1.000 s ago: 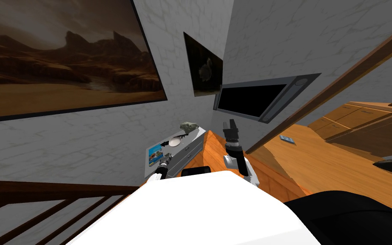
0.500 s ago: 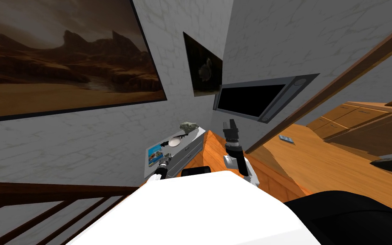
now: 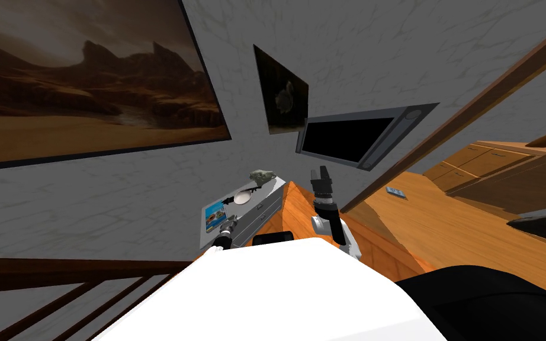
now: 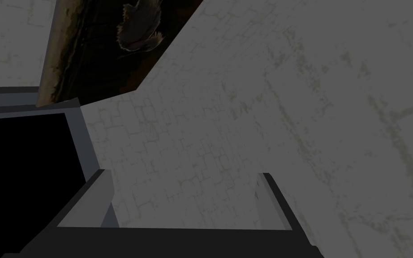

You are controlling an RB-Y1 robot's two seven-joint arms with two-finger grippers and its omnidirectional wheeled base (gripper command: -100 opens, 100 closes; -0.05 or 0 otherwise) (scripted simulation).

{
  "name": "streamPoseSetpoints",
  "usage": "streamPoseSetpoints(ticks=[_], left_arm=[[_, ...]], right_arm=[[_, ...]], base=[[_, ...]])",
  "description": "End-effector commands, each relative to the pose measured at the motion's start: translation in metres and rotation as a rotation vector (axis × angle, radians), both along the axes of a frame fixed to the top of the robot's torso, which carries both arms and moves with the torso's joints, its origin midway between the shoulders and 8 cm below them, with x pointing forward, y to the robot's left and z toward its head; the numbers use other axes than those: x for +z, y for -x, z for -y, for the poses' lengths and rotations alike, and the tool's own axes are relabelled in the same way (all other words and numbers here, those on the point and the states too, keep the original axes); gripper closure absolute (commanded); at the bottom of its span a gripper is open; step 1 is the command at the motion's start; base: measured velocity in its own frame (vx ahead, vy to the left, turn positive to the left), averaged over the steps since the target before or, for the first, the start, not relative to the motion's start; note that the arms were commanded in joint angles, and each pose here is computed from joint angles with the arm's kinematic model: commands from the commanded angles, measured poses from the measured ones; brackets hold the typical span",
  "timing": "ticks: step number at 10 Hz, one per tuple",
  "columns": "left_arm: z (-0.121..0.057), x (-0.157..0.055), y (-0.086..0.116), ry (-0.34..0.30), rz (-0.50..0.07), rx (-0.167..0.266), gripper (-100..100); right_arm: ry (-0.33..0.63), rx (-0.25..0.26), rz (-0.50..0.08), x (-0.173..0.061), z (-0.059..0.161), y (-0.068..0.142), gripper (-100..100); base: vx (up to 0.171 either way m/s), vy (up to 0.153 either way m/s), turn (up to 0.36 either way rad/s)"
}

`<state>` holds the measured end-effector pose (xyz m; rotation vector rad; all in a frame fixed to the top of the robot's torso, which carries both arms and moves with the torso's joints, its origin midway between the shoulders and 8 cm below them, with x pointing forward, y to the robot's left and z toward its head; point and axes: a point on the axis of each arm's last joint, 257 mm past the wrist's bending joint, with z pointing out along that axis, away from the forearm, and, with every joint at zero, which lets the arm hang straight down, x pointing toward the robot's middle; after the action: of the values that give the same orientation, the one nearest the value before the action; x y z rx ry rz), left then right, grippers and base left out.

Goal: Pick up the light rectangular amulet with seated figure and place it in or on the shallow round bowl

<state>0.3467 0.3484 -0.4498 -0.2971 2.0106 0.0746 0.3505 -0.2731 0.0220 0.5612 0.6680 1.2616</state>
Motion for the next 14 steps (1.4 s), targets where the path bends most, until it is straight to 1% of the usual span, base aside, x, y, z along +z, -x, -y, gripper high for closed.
streamPoseSetpoints(ticks=[1, 4, 6, 7, 8, 10, 12, 13, 14], left_arm=[[-0.007, 0.005, -0.005, -0.026, 0.005, -0.018, 100], [-0.02, 0.021, -0.02, -0.077, 0.024, -0.051, 100], [-0.024, 0.033, -0.033, -0.098, 0.045, -0.065, 100], [-0.024, 0.045, -0.048, -0.108, 0.07, -0.071, 100], [-0.021, 0.057, -0.062, -0.11, 0.097, -0.07, 100], [-0.021, 0.057, -0.062, -0.11, 0.097, -0.07, 100], [-0.013, 0.077, -0.086, -0.093, 0.144, -0.054, 100], [-0.011, 0.081, -0.091, -0.086, 0.154, -0.047, 100], [-0.007, 0.087, -0.1, -0.072, 0.172, -0.032, 100]], right_arm=[[0.0, 0.0, 0.0, 0.0, 0.0, 0.0, 0], [0.0, 0.0, 0.0, 0.0, 0.0, 0.0, 0], [0.0, 0.0, 0.0, 0.0, 0.0, 0.0, 0], [0.0, 0.0, 0.0, 0.0, 0.0, 0.0, 0], [0.0, 0.0, 0.0, 0.0, 0.0, 0.0, 0], [0.0, 0.0, 0.0, 0.0, 0.0, 0.0, 0], [0.0, 0.0, 0.0, 0.0, 0.0, 0.0, 0], [0.0, 0.0, 0.0, 0.0, 0.0, 0.0, 0], [0.0, 0.0, 0.0, 0.0, 0.0, 0.0, 0]], base=[[0.0, -0.027, -0.02], [-0.008, -0.039, -0.016], [-0.017, -0.02, -0.011], [-0.023, 0.007, 0.008], [-0.029, 0.038, 0.017], [-0.017, 0.031, 0.002], [-0.034, 0.057, 0.046], [-0.031, 0.083, 0.027], [-0.026, 0.088, 0.027]])
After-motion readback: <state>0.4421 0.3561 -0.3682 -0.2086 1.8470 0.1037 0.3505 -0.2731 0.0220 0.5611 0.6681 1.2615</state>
